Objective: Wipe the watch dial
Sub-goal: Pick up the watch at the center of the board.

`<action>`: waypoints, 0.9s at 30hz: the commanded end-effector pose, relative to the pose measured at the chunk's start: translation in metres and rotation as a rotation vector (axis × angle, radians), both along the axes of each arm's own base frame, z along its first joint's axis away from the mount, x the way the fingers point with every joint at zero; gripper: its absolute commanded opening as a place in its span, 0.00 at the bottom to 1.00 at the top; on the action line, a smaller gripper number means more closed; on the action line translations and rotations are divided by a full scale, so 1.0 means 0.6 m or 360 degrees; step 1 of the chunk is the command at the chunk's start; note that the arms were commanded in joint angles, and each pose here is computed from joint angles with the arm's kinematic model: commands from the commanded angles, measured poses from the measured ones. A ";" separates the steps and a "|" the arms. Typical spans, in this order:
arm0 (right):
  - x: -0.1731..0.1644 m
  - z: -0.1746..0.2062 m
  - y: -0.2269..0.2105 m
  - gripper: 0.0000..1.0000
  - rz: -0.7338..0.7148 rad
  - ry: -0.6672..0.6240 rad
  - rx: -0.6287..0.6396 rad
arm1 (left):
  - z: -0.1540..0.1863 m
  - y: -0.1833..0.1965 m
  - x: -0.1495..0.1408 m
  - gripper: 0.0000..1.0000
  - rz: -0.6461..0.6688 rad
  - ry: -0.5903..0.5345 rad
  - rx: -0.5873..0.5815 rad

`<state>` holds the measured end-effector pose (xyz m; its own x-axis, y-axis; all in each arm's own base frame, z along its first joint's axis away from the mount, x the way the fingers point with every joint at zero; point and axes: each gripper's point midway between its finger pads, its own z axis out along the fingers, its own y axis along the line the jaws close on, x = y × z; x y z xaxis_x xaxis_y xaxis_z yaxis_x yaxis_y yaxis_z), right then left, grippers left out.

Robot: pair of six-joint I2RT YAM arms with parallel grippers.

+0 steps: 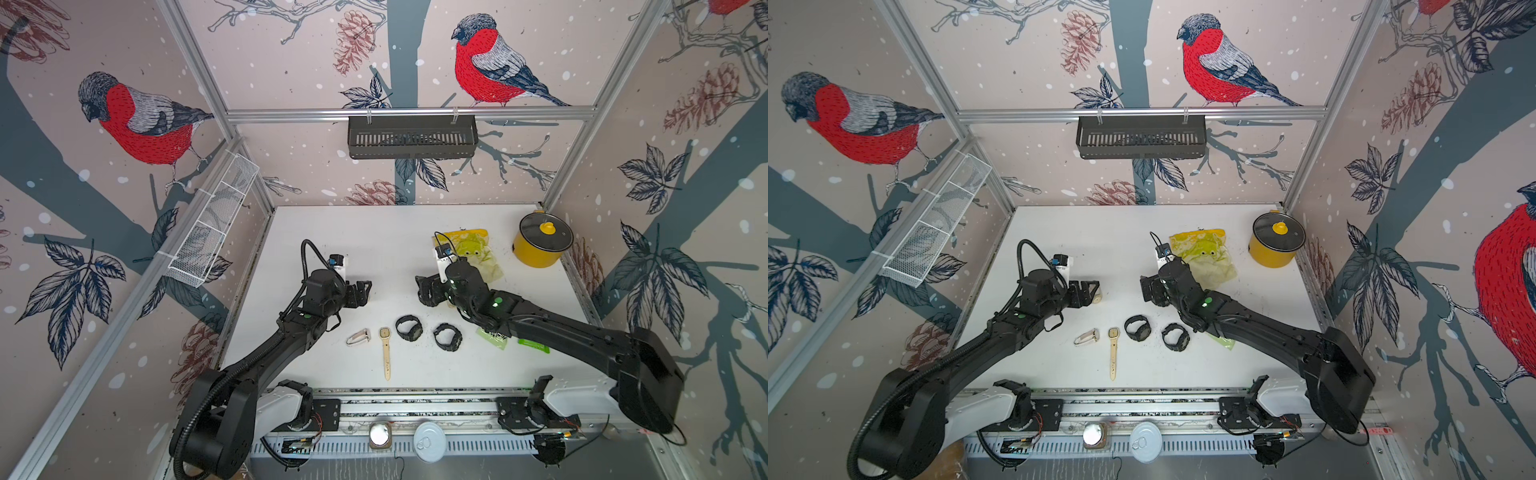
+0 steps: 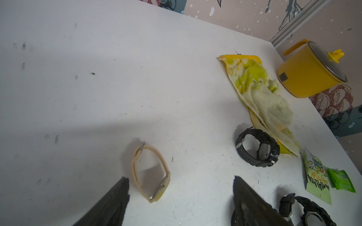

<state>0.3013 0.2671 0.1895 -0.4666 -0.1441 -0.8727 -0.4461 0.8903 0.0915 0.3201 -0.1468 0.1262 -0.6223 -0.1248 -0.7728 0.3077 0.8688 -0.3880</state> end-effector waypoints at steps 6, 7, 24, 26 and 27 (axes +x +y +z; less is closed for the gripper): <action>-0.011 0.011 -0.099 0.99 -0.0283 -0.0072 0.0105 | -0.037 -0.033 0.024 0.63 -0.0079 0.0174 0.0132; -0.014 0.013 -0.107 0.99 -0.0301 -0.0078 0.0107 | -0.049 -0.038 0.025 0.61 -0.0069 0.0217 0.0148; -0.035 0.024 -0.157 0.99 -0.0381 -0.0141 0.0179 | -0.120 -0.037 0.057 0.30 0.0195 0.0504 0.0368; -0.035 0.023 -0.157 0.99 -0.0386 -0.0132 0.0181 | -0.128 -0.033 0.059 0.31 0.0226 0.0547 0.0398; -0.034 0.024 -0.156 0.99 -0.0386 -0.0137 0.0189 | -0.132 -0.031 0.059 0.31 0.0238 0.0563 0.0413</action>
<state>0.2787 0.1730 0.1977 -0.4103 0.0376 -0.9112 -0.2440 0.9582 0.1494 0.3554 -0.1728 0.0520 -0.8299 -0.0445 -0.5561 0.1108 0.9638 -0.2425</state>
